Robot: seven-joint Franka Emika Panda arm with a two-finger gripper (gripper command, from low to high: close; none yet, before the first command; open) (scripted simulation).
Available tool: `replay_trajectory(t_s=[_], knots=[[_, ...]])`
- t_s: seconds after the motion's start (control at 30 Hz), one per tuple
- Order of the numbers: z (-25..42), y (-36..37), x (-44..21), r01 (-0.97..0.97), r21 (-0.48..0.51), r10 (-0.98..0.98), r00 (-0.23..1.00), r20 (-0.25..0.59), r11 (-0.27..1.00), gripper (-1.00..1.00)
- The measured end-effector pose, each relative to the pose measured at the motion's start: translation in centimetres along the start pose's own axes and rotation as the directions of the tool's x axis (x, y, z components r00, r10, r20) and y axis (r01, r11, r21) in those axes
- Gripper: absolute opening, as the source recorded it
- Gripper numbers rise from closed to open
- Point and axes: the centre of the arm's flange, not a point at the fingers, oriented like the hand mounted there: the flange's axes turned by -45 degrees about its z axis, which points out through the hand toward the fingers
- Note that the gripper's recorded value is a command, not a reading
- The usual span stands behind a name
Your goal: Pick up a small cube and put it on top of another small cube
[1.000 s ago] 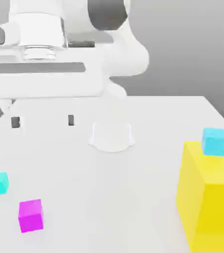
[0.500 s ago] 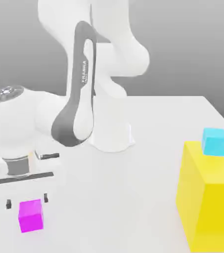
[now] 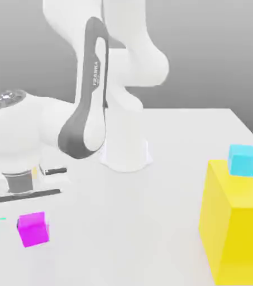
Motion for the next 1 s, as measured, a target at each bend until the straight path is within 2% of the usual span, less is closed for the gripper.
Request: replay_trajectory(t_s=[0.23, 0.43, 0.6, 0.77, 0.83, 0.9, 0.93, 1.0], knots=[[-5.3, -10.2, 10.0, 0.019, 0.047, -0.019, 1.000, -0.005, 0.999, -1.00], [-10.9, -22.3, 15.6, 0.049, 0.056, -0.050, 0.999, 0.007, 0.997, -1.00], [-16.1, -32.9, 17.2, 0.062, 0.037, -0.063, 0.998, 0.016, 0.997, -1.00], [-21.5, -43.3, 16.2, 0.060, -0.002, -0.060, 0.998, 0.015, 0.998, -1.00], [-21.3, -46.1, 15.5, 0.064, -0.015, -0.064, 0.998, 0.013, 0.998, -1.00], [-18.6, -45.1, 15.8, 0.034, -0.018, -0.034, 0.999, 0.011, 0.999, -1.00], [-17.4, -45.0, 15.8, 0.031, -0.018, -0.031, 0.999, 0.011, 0.999, 1.00], [-17.4, -45.0, 15.8, 0.032, -0.018, -0.031, 0.999, 0.011, 0.999, 1.00]])
